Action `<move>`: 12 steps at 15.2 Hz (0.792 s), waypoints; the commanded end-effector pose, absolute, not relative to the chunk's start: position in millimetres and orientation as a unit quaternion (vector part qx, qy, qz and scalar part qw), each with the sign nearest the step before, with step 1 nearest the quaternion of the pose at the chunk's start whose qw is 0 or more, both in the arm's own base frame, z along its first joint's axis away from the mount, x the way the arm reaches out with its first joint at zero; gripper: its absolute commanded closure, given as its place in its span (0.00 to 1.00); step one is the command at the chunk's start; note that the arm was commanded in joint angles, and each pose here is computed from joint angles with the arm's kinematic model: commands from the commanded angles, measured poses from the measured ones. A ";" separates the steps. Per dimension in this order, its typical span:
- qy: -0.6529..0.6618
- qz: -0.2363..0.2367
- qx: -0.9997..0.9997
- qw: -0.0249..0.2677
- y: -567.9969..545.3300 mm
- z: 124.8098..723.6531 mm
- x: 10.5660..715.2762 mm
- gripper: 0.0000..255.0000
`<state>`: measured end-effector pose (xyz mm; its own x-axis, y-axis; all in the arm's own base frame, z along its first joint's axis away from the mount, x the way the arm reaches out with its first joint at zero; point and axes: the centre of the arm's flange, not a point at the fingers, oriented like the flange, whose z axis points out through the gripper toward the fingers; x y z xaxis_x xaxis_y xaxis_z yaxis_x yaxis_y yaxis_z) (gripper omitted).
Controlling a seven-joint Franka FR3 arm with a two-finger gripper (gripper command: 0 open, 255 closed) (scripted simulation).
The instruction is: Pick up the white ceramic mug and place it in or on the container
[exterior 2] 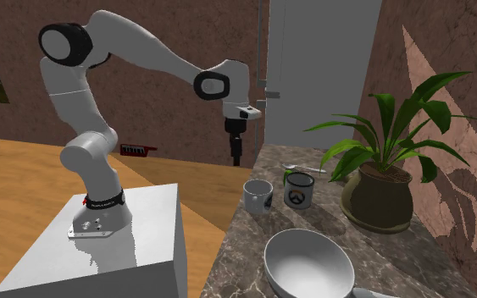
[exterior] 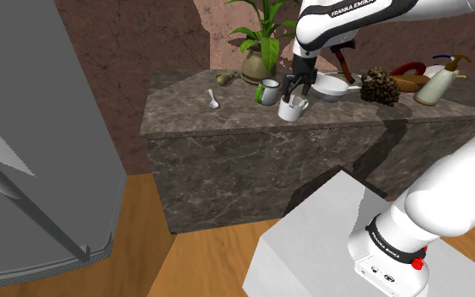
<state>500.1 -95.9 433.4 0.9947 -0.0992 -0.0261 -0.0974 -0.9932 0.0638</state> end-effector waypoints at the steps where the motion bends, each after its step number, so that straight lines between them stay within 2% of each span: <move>1: -0.049 -0.014 0.998 0.029 -106.8 422.0 519.3 0.00; 6: -0.051 -0.012 0.998 0.024 -137.7 387.5 566.9 0.00; 12: -0.051 -0.012 0.998 0.024 -139.9 360.1 567.6 0.00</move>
<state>567.5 -139.0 365.7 0.9945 -0.1018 -0.0229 -0.1007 -0.9937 0.0484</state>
